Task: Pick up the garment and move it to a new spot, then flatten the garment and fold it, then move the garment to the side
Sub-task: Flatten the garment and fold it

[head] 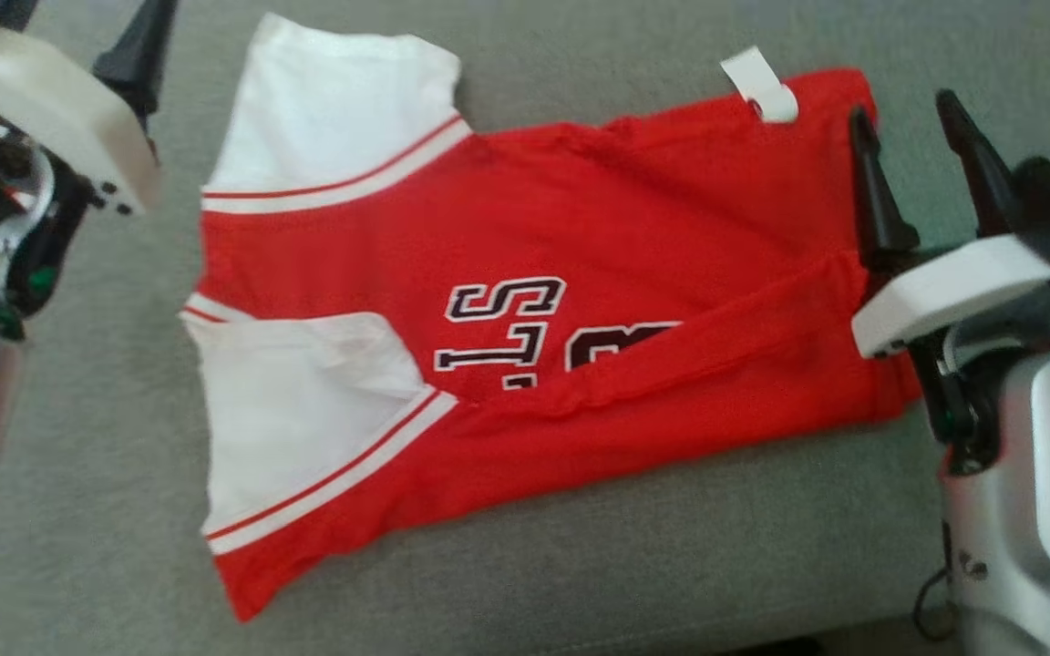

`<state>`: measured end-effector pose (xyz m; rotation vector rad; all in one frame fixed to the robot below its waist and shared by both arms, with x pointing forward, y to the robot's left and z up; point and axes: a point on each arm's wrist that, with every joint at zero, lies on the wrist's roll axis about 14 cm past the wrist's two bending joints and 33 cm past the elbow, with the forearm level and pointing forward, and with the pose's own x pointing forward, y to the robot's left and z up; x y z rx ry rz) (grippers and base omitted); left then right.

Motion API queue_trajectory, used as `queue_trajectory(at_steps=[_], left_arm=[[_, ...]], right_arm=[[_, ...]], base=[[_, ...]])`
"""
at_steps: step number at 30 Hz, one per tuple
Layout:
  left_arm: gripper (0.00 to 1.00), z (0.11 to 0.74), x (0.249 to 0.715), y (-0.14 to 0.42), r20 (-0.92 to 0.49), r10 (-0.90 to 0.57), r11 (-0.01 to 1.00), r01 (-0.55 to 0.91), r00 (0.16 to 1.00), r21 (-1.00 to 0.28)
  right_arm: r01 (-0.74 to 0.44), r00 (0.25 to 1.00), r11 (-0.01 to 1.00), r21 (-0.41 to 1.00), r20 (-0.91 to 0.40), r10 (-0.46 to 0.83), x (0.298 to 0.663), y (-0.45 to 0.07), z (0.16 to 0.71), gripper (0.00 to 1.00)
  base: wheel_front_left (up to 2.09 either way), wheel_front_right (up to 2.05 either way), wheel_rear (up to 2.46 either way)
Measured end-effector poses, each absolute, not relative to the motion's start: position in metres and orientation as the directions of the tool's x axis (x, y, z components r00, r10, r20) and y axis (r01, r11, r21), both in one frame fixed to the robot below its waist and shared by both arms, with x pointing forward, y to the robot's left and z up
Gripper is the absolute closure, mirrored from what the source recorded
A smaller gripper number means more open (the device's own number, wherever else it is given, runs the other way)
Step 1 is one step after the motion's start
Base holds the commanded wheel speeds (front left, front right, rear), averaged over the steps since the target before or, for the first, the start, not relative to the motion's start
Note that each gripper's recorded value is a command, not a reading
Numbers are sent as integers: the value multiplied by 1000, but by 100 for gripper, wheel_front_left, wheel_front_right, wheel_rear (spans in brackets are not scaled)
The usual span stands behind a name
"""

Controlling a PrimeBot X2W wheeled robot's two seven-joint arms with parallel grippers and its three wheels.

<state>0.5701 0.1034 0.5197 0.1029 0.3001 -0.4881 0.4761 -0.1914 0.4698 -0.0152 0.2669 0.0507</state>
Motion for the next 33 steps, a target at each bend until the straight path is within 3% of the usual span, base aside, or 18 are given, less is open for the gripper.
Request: queue_trajectory(at_steps=[5,10,20,22,23,24,33], left_arm=[[0,437,595,100,-491,-420,881,473,763,-18],[0,389,599,87,-572,-435,870,490,696,-65],[0,360,600,71,-642,-473,840,528,604,-122],[50,360,598,68,-649,-481,834,535,589,-133],[67,361,597,67,-648,-487,830,540,586,-136],[100,361,596,65,-646,-494,825,548,582,-136],[100,404,597,69,-512,-514,835,538,688,-115]], right_arm=[[-31,944,999,-20,-329,23,477,-203,439,0],[12,932,1000,-26,-363,-20,473,-221,421,0],[30,921,999,-33,-388,-41,472,-230,407,0],[24,924,999,-34,-380,-35,476,-229,408,0],[19,927,999,-36,-375,-31,478,-228,410,0],[14,929,999,-42,-369,-28,481,-226,411,0],[-60,899,991,-121,-439,1,519,-222,410,0]], base=[[0,0,0],[0,0,0],[0,0,0],[0,0,0],[0,0,0],[0,0,0],[0,0,0]])
